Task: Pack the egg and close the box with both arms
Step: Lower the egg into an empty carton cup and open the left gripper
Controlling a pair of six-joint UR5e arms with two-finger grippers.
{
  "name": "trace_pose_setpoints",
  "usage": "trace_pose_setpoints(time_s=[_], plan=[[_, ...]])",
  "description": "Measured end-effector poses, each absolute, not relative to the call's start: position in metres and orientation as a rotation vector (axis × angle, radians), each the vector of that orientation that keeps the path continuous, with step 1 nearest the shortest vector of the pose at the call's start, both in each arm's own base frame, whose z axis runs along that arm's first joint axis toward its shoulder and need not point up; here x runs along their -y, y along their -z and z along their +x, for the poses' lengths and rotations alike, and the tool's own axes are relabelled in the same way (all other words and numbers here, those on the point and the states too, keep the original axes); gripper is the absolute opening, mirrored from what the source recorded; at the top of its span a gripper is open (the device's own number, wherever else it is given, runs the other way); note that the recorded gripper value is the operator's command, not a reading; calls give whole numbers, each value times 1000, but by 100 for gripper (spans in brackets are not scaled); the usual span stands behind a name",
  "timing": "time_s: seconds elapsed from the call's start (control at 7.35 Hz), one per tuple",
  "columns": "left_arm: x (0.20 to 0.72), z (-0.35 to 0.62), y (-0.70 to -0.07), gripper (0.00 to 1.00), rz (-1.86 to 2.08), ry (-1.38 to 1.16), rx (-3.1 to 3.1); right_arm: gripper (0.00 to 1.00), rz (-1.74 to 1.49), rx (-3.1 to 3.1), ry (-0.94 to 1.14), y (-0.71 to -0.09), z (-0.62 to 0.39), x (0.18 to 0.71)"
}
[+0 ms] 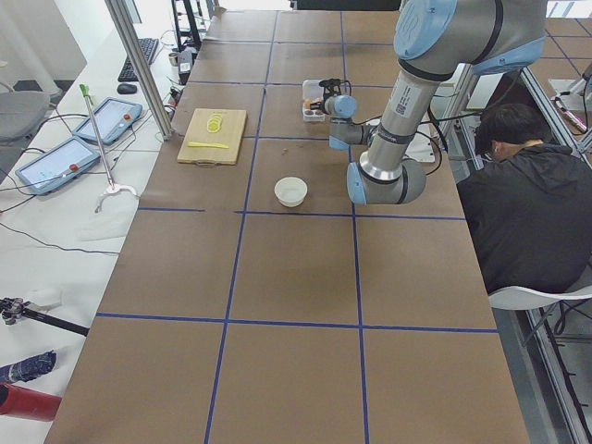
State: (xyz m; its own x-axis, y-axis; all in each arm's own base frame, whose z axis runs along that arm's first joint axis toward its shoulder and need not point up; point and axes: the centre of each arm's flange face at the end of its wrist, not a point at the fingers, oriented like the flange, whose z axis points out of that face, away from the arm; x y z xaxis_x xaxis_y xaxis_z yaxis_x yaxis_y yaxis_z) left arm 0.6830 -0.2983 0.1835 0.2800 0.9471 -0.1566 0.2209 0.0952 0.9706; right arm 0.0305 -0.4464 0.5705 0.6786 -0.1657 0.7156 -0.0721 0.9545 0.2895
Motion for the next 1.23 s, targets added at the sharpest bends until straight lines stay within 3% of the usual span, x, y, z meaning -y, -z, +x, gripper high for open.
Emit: trace_pose_setpoints(time_s=[0.27,0.41,0.54,1.23], plan=[[294,685,-184,59,1384,-792,-1186,100,307,826,50,-571,32,446],[292,686,-183,72,1383,-793,-1187,100,306,826,48,-572,33,445],[291,687,-183,77,1382,-795,-1189,100,306,826,46,-573,35,444],[288,685,-175,80,1390,-788,-1205,100,306,826,41,-574,37,440]])
